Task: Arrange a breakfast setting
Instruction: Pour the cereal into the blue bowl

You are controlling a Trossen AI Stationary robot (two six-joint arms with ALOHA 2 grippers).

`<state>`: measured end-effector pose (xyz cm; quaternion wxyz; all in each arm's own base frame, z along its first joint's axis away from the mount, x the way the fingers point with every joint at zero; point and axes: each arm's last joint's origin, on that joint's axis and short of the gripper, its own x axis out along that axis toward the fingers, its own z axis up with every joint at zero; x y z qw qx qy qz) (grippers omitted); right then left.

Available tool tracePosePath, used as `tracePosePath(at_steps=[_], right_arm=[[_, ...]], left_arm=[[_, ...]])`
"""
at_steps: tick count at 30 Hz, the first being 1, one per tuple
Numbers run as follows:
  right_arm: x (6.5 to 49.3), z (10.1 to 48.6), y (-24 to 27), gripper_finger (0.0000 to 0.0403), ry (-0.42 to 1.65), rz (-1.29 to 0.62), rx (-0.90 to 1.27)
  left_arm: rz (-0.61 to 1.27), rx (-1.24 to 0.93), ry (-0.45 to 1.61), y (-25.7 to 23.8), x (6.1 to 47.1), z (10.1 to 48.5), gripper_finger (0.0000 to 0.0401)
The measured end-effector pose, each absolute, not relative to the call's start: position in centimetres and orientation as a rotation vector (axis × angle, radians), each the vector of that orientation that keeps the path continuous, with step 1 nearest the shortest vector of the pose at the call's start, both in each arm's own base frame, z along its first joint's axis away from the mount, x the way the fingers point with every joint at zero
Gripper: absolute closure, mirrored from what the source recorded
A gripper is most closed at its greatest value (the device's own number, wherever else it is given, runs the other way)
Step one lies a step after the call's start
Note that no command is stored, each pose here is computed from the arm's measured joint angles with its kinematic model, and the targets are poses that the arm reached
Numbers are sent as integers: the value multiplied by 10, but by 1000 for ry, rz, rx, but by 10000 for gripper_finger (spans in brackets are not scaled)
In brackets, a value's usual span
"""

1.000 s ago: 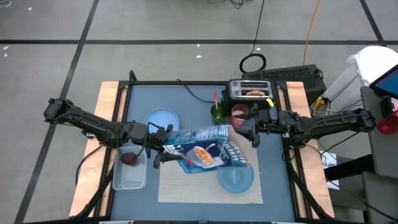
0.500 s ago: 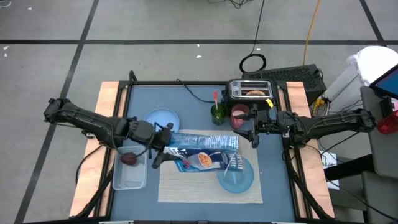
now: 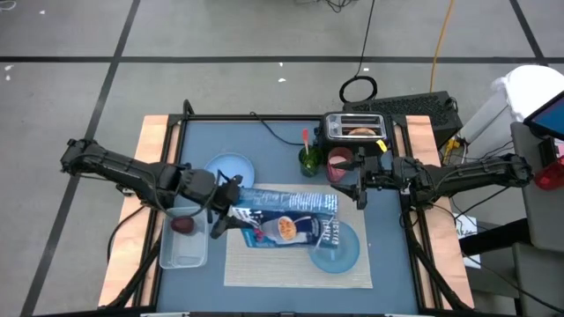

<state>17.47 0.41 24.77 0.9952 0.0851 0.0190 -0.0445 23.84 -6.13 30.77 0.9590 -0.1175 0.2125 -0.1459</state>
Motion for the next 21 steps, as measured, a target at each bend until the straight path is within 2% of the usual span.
tracePosePath(at_steps=[12, 21], right_arm=[[175, 248, 4, 99, 37, -89, 170], [175, 248, 4, 99, 37, -89, 170]], left_arm=[[-304, -173, 432, -60, 237, 343, 123], [-275, -177, 545, -62, 248, 325, 123]])
